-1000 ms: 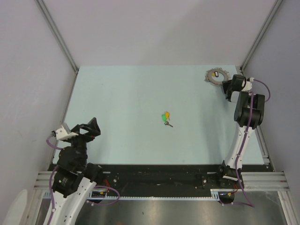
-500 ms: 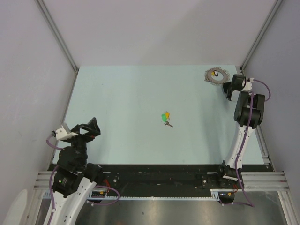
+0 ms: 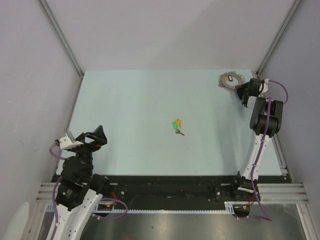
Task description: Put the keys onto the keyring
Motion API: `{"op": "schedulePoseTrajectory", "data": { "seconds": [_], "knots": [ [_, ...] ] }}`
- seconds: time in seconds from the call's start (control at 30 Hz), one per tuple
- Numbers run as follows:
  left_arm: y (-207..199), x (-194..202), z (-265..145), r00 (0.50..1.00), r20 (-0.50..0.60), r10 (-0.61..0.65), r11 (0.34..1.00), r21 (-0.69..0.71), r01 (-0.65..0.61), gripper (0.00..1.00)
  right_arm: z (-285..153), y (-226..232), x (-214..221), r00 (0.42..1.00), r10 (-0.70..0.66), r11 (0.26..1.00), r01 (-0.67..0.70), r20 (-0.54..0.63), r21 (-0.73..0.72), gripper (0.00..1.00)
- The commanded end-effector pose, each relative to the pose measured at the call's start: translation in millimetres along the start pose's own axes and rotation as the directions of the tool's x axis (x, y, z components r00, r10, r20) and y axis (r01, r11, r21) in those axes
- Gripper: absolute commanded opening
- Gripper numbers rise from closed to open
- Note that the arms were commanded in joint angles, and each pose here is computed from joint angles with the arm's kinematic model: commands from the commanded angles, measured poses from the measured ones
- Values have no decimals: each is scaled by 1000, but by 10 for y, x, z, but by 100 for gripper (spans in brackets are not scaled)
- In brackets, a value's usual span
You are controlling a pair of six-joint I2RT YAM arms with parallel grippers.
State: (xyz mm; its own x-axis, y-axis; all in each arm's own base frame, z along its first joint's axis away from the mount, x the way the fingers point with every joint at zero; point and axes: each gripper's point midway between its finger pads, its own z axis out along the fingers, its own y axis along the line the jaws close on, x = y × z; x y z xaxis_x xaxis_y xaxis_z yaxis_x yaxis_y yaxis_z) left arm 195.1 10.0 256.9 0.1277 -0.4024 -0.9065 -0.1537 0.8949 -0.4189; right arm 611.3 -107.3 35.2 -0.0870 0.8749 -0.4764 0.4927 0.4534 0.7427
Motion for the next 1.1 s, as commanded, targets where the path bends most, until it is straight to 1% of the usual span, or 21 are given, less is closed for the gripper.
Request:
{"op": "schedulePoseTrajectory", "data": {
  "seconds": [0.0, 0.23, 0.4, 0.53, 0.57, 0.63, 0.67, 0.7, 0.73, 0.83, 0.87, 0.93, 0.97, 1.0, 1.07],
  "knots": [
    [-11, -200, -61, 996, 78, -39, 999, 21, 38, 100, 57, -242, 315, 992, -54, 998, 57, -114, 21, 41],
    [-8, -194, -61, 996, 76, -37, 999, 20, 36, 100, 121, -223, 377, 985, -96, 995, 100, -145, 17, 39],
    [-12, -194, -59, 996, 75, -37, 999, 21, 36, 100, 175, -270, 413, 982, -107, 993, 114, -156, 33, 32],
    [-8, -188, -57, 997, 75, -36, 999, 19, 35, 100, 178, -281, 398, 983, -94, 994, 102, -156, 42, 21],
    [-14, -197, -59, 996, 76, -38, 999, 22, 37, 100, 176, -289, 402, 983, -98, 993, 106, -157, 42, 14],
    [-12, -196, -61, 996, 76, -38, 999, 22, 37, 100, 153, -267, 401, 982, -102, 993, 110, -159, 40, 8],
    [-15, -192, -59, 996, 76, -38, 999, 23, 37, 100, 127, -294, 431, 981, -103, 993, 112, -165, 45, 2],
    [-13, -189, -59, 997, 75, -37, 999, 23, 36, 100, 103, -293, 433, 980, -107, 992, 115, -166, 42, 0],
    [-14, -201, -65, 996, 78, -40, 999, 24, 38, 100, 57, -195, 370, 983, -111, 993, 115, -147, 20, 0],
    [-11, -202, -71, 996, 80, -42, 999, 25, 40, 100, -84, -208, 389, 983, -111, 993, 115, -147, 22, 0],
    [-11, -206, -78, 996, 82, -43, 999, 28, 41, 100, -174, -78, 297, 987, -109, 994, 109, -122, -5, 0],
    [-21, -224, -88, 995, 86, -49, 998, 35, 46, 100, -288, -82, 328, 982, -122, 992, 123, -143, 2, 0],
    [-22, -225, -93, 995, 88, -51, 998, 38, 48, 100, -369, 37, 287, 980, -140, 990, 140, -138, -11, 0],
    [-30, -235, -97, 994, 90, -53, 998, 42, 50, 100, -438, 3, 360, 972, -158, 987, 162, -171, 10, 0],
    [-37, -230, -102, 994, 89, -56, 997, 49, 51, 100, -618, 132, 338, 968, -173, 984, 177, -180, 6, 0]
  ]
}}
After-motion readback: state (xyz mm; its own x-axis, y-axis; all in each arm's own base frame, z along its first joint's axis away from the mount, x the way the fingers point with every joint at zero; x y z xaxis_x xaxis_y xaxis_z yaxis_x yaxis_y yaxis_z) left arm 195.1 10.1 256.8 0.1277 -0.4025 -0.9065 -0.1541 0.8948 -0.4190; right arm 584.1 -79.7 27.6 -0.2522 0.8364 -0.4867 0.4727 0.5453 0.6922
